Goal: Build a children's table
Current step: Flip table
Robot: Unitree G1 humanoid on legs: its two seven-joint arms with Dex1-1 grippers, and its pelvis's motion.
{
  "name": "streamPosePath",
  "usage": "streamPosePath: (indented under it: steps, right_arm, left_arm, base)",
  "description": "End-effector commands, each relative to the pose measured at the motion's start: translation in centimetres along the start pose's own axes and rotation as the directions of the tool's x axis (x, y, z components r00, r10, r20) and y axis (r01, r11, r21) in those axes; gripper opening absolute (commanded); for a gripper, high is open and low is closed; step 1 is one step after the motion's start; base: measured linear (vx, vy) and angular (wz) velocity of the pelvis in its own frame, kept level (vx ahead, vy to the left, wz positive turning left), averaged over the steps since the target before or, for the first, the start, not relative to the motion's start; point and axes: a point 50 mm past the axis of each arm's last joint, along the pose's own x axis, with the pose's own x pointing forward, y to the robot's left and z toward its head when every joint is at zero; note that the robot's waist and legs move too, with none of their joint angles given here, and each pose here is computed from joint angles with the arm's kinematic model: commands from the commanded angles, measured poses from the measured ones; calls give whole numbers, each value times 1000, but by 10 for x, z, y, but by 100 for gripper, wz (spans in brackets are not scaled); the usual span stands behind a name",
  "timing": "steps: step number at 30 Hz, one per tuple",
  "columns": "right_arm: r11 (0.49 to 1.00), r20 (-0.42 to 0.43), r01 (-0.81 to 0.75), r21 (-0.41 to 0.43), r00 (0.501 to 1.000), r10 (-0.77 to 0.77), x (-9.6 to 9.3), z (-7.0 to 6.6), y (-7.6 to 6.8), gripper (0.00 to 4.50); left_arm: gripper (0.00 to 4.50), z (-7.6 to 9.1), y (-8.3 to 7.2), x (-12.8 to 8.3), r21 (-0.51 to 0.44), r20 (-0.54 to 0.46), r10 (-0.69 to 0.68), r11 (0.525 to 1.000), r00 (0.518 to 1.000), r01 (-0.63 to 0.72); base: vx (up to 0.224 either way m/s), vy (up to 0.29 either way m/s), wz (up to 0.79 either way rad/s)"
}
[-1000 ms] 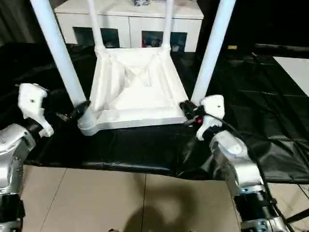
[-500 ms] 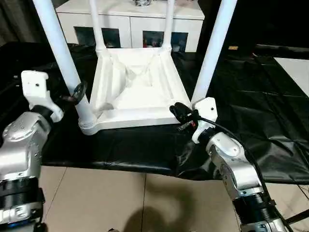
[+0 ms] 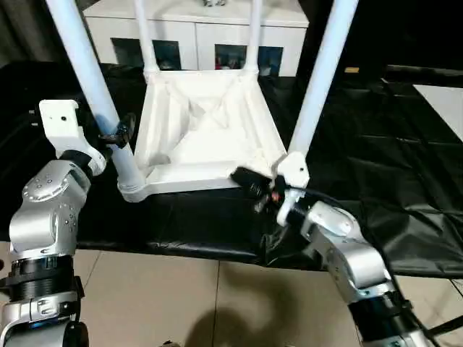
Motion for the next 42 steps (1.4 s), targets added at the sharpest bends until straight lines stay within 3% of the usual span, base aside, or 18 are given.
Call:
streamPosePath:
  steps: [1, 5, 10, 14, 16, 18, 21, 22, 25, 26, 28, 30, 31, 32, 34, 36, 42]
  right_arm:
    - [998, 5, -52, -23, 999, 52, -4, 6, -1, 56]
    - [999, -9, -6, -38, 1000, 6, -7, 6, -11, 56]
    - [1000, -5, 20, -23, 1000, -20, -7, 5, -13, 56]
    - [995, -3, 90, 31, 996, -90, -1, 1, -14, 56]
    - [991, -8, 116, 66, 993, -116, 2, -3, -13, 56]
    - [990, -41, 112, 89, 993, -109, 4, -12, -4, 56]
    - [990, -59, 115, 84, 992, -111, 4, -16, -1, 56]
    - [985, -62, 134, 107, 990, -128, 3, -18, 0, 56]
    - [973, -81, 178, 144, 982, -168, 3, -23, -1, 56]
    - [969, -88, 193, 156, 980, -181, 3, -25, -1, 85]
    - [952, -103, 257, 167, 965, -242, 4, -27, -6, 92]
    - [897, -129, 389, 210, 920, -369, 1, -29, -18, 111]
    - [897, -129, 389, 210, 920, -369, 1, -29, -18, 111]
    - [845, -104, 451, 286, 892, -441, 0, -26, -27, 135]
    - [781, -90, 500, 374, 858, -506, 1, -24, -36, 139]
    - [673, -88, 533, 512, 812, -577, 4, -21, -49, 157]
    - [525, -84, 470, 709, 796, -600, 24, -15, -62, 212]
  left_arm:
    - [418, 2, 2, -1, 0, -22, 11, 1000, 1000, -11]
    - [381, -5, 3, -6, -9, -87, 22, 1000, 996, -23]
    - [337, -8, 3, -9, -57, -100, 34, 998, 994, -40]
    - [296, -3, -3, -8, -241, -35, 56, 969, 998, -62]
    - [280, -2, -8, -7, -328, -6, 43, 944, 999, -43]
    - [258, -6, -20, -7, -487, 17, 3, 873, 1000, 6]
    - [258, -9, -27, -7, -554, 11, -22, 832, 1000, 25]
    - [258, -12, -34, -6, -607, 11, -31, 794, 999, 31]
    - [258, -15, -39, -6, -662, 5, -29, 749, 1000, 25]
    - [258, -15, -41, -5, -677, 4, -27, 735, 1000, 23]
    - [257, -17, -43, -5, -703, 1, -18, 711, 1000, 13]
    - [254, -20, -50, -4, -702, -12, -32, 712, 999, 14]
    - [254, -20, -50, -4, -702, -12, -32, 712, 999, 14]
    - [253, -20, -53, -4, -709, -19, -37, 705, 999, 13]
    - [252, -22, -56, -5, -721, -25, -46, 692, 999, 14]
    - [252, -23, -60, -6, -731, -33, -59, 682, 998, 16]
    - [252, -22, -61, -7, -738, -28, -74, 674, 997, 30]
  base:
    - [0, 0, 0]
    - [0, 0, 0]
    - [0, 0, 0]
    - [0, 0, 0]
    - [0, 0, 0]
    - [0, 0, 0]
    - [0, 0, 0]
    - [0, 0, 0]
    - [0, 0, 0]
    - [0, 0, 0]
    - [0, 0, 0]
    - [0, 0, 0]
    - [0, 0, 0]
    - [0, 0, 0]
    - [0, 0, 0]
    - [0, 0, 0]
    - [0, 0, 0]
